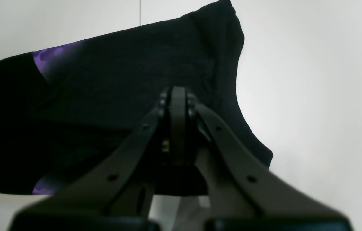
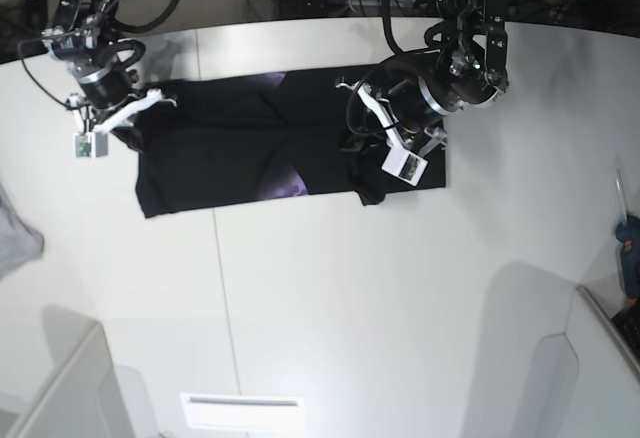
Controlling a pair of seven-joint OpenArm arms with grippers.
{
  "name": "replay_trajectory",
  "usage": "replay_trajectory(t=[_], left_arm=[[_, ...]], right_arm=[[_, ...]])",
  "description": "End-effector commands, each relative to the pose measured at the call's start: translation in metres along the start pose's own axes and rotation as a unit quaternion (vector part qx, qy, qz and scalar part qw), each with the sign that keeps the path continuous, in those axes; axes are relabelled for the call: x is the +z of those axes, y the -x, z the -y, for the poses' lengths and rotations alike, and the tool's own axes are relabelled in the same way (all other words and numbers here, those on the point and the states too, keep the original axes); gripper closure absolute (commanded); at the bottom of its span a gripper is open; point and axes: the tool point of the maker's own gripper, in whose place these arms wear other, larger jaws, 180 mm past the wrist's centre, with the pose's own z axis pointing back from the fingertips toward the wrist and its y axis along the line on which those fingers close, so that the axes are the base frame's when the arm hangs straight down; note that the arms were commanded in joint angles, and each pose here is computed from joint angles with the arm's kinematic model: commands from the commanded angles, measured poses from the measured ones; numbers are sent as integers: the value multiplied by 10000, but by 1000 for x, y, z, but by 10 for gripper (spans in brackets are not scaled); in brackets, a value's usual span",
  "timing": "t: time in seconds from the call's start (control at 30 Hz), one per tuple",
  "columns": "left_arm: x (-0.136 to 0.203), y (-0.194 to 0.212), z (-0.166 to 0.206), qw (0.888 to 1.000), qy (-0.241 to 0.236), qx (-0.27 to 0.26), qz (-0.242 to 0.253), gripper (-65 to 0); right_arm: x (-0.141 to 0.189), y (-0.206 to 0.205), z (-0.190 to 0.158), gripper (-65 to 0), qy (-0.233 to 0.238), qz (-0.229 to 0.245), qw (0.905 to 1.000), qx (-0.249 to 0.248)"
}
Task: Fold the T-shirt properly
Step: 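Carry the strip end with the left gripper toward the strip's middle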
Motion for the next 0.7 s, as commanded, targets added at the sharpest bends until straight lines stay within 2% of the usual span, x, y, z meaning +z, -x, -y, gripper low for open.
replay_trajectory(t=[0.0,0.2,0.67], left_arm=[[0,-11,5,9997,104,-2,211,0],[-7,1,-1,9998,100,144,42,0],[-8,2,-2,9998,103,158,33,0]], right_arm=[[3,-15,-2,0,-53,272,9996,39],[2,-13,-4,0,-58,281,9996,-39],[2,-13,-6,0,-75,279,9996,-42]])
